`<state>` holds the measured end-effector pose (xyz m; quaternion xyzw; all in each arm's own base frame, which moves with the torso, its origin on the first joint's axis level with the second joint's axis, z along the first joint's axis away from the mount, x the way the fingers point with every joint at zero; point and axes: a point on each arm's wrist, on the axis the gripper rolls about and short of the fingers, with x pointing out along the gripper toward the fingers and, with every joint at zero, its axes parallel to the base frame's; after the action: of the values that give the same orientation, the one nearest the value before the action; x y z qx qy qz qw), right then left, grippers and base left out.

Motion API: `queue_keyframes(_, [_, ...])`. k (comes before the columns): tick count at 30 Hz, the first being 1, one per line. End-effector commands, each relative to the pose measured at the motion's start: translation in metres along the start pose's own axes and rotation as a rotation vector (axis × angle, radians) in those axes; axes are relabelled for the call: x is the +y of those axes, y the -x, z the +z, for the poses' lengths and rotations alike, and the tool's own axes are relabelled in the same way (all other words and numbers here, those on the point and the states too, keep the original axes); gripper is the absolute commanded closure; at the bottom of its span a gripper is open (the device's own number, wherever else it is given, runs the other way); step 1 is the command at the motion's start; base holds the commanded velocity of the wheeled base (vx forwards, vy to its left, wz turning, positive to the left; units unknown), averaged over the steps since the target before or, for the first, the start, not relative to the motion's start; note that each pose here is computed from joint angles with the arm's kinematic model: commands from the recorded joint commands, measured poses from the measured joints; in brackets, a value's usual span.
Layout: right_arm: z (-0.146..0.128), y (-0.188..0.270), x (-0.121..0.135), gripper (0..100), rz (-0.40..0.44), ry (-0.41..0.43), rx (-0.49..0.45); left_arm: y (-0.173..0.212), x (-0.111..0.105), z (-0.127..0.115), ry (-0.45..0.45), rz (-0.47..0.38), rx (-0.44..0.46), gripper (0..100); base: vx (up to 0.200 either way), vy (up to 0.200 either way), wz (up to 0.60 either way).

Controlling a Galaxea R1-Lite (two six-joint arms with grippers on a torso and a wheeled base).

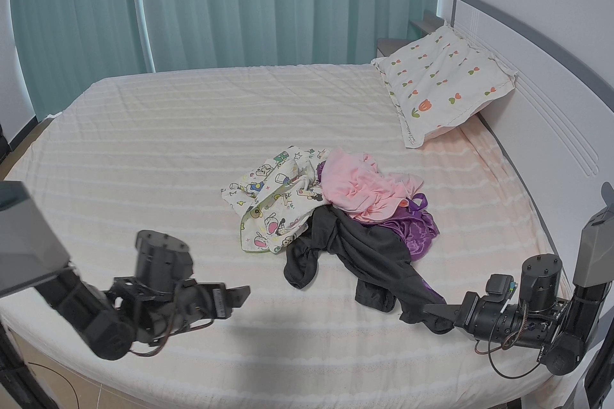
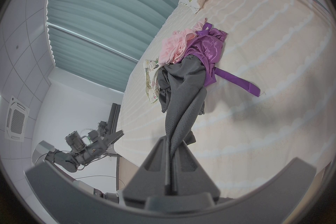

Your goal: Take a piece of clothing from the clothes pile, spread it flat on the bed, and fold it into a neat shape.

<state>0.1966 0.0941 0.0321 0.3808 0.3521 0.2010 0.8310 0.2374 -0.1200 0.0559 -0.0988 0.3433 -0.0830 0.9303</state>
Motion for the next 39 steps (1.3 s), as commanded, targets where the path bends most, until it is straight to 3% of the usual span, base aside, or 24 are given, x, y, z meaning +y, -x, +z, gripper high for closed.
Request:
queue_keyframes(1, [-0.001, 0.003, 0.000, 100, 0.001, 0.002, -0.002, -0.089, -0.040, -0.027, 0.010, 0.034, 0.001, 0, 0.000, 0.000, 0.00])
queue_keyframes(7, [0.000, 0.007, 0.006, 100, 0.027, 0.011, -0.009, -0.121, -0.056, -0.016, 0.059, 0.000, -0.063, 0, 0.000, 0.000, 0.00])
queue_keyframes(11, [0.000, 0.007, 0.006, 100, 0.031, 0.014, -0.012, -0.143, -0.057, -0.023, 0.057, 0.006, -0.054, 0, 0.000, 0.000, 0.00])
queue_keyframes(20, [-0.002, 0.007, 0.008, 100, 0.034, 0.017, -0.003, -0.182, -0.071, -0.014, 0.069, -0.023, -0.119, 0, 0.000, 0.000, 0.00])
queue_keyframes(39, [-0.002, 0.007, 0.008, 100, 0.034, 0.019, -0.003, -0.202, -0.079, -0.004, 0.074, -0.035, -0.125, 0, 0.000, 0.000, 0.00])
